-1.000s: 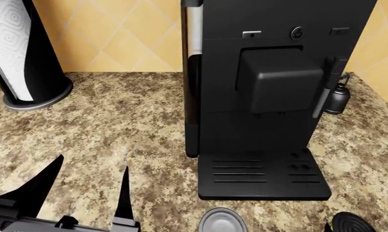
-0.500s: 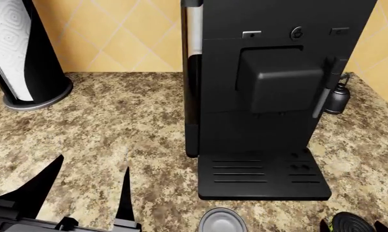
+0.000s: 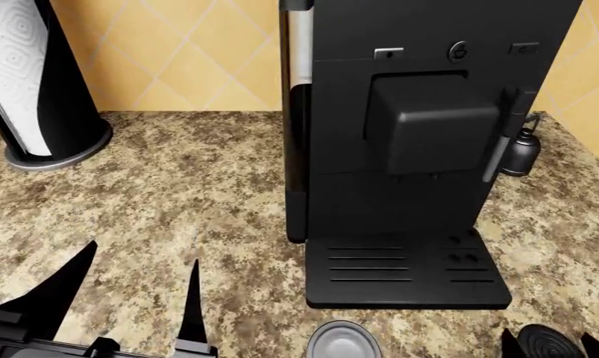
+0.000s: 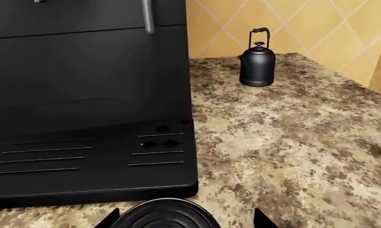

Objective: Pick the cans from the counter and place them in their designated side in the cabinet.

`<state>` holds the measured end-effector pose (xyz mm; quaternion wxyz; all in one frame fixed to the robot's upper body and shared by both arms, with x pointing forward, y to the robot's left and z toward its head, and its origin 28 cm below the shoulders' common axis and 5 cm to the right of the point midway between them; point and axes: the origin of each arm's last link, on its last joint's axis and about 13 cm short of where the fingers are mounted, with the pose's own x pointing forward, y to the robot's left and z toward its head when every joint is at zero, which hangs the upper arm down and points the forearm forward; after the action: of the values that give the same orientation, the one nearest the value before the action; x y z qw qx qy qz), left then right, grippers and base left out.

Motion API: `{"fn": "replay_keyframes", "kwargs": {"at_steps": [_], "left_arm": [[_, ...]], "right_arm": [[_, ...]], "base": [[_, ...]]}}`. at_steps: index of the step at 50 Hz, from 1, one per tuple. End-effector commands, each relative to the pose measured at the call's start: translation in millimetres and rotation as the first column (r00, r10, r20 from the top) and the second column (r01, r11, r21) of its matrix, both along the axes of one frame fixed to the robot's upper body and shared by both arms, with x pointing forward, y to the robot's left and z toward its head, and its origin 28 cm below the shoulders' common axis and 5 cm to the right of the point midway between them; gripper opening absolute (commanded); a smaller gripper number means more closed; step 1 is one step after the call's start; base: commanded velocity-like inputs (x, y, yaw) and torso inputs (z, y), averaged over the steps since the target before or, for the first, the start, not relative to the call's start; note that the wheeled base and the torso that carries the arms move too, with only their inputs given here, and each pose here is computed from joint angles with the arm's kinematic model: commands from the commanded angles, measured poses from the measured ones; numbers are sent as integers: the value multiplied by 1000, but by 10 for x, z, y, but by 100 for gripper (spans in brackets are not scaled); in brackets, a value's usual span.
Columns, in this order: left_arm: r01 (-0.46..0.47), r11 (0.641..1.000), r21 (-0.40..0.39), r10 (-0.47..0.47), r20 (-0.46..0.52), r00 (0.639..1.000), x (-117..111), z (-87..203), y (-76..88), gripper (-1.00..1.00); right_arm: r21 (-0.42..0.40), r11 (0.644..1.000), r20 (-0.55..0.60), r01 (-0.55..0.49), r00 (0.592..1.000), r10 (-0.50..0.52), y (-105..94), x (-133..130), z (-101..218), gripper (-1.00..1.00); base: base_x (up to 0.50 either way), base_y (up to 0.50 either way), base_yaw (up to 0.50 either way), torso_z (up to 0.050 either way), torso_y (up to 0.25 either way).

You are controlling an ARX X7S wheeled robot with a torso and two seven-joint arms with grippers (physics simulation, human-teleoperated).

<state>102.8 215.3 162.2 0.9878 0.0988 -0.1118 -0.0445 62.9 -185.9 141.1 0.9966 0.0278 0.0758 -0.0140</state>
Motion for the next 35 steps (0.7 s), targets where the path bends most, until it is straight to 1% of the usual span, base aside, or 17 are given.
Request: {"fn": "replay_keyframes", "kwargs": {"at_steps": [1, 2, 3, 21, 28, 31, 35], "left_arm": [[-1, 1000, 2, 1, 0, 1000, -4, 3, -6, 100], [-1, 1000, 3, 1, 0, 1000, -5, 4, -6, 100], [0, 1000, 3, 0, 0, 1000, -6, 5, -7, 100], [1, 1000, 6, 0, -5, 1000, 2, -12, -14, 100], [-1, 1000, 7, 1, -9, 1000, 6, -26, -11, 100], [-1, 1000, 6, 2, -10, 1000, 13, -35, -9, 100], [-2, 1000, 5, 2, -14, 1000, 29, -49, -5, 100]], "right_arm": [[3, 1000, -58, 23, 998, -23, -54, -22, -50, 100], [2, 1000, -54, 20, 998, -20, -51, -25, -48, 100], [1, 1000, -50, 20, 999, -20, -48, -28, -46, -100], [-2, 1000, -17, -1, 1000, 1, -29, -16, -26, -100], [-1, 1000, 85, 19, 996, -18, 43, 68, 80, -100], [-7, 1000, 136, 31, 990, -30, 104, 139, 169, -100], [-26, 999, 219, 48, 975, -41, 228, 262, 377, -100]], "base": [[0, 0, 0, 0, 0], [0, 0, 0, 0, 0], [0, 0, 0, 0, 0], [0, 0, 0, 0, 0], [0, 0, 0, 0, 0], [0, 0, 0, 0, 0], [0, 0, 0, 0, 0]]}}
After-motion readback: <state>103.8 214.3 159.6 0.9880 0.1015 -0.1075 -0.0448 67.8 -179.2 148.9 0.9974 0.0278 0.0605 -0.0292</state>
